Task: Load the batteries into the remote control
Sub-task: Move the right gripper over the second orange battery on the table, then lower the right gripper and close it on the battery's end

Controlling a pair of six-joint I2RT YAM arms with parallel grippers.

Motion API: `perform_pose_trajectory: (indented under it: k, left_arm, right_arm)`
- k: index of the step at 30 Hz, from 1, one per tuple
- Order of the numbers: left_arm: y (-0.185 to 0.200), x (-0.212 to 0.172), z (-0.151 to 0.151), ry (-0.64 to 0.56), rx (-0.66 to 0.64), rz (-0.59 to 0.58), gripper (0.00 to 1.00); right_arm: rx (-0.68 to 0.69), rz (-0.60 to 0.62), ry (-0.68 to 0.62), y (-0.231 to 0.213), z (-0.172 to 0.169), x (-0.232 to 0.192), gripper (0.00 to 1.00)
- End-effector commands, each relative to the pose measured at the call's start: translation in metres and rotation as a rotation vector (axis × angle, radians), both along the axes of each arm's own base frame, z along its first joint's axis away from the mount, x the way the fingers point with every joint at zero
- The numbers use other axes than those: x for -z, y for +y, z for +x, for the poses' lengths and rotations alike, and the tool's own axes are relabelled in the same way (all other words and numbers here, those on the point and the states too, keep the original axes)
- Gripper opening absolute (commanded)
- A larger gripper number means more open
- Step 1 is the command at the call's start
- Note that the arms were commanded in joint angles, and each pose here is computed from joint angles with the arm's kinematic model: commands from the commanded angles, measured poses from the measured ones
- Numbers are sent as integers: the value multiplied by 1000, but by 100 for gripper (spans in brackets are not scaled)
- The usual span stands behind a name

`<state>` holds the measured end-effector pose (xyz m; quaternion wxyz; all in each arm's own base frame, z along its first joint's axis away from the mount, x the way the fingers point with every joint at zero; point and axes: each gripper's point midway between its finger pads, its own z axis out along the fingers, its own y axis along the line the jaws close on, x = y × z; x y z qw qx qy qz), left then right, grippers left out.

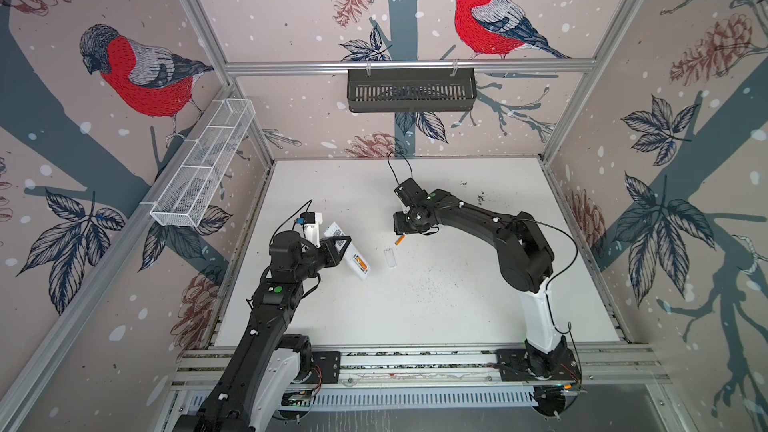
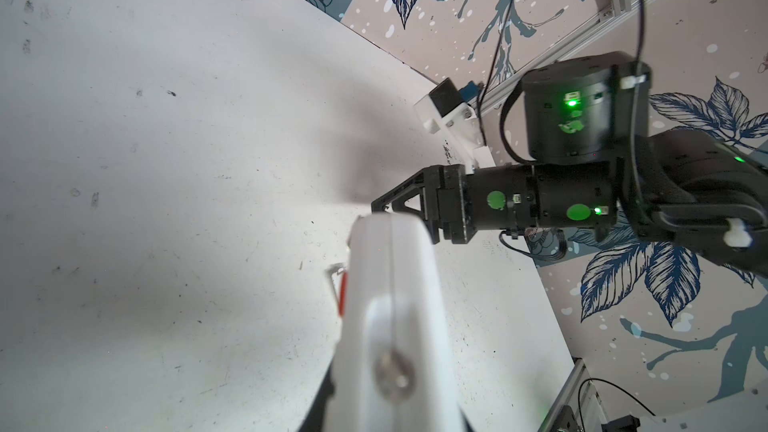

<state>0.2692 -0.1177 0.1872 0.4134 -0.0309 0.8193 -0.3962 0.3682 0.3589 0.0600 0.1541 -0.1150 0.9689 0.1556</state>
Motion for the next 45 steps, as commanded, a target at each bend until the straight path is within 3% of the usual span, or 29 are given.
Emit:
perform_pose_trajectory:
  k: [1,16,20,25,34,39,45]
  left_arm:
    - [-4,-15,1,-73,28,-17,0]
    - [-6,-21,-2,-99,37,-26,0]
    - [-6,-21,-2,-98,40,-27,0]
    - [-6,-22,-2,-99,39,-25,0]
    - [-6,-21,-1,-93,40,-23,0]
    - [-5,-20,-1,-90,36,-21,0]
    - [-5,-20,0,-91,36,-20,0]
  right_arm:
    - [37,-30,44,-3,-4,11,53]
    - [54,-114,74,-5,-7,39,41]
    - [47,-117,82,-5,-10,43,29]
    - [27,-120,83,-4,-14,44,21]
    - [-28,-162,47,-4,-19,42,18]
    - [-31,-185,44,-8,-20,40,25]
    - [-34,-212,48,-13,-22,40,25]
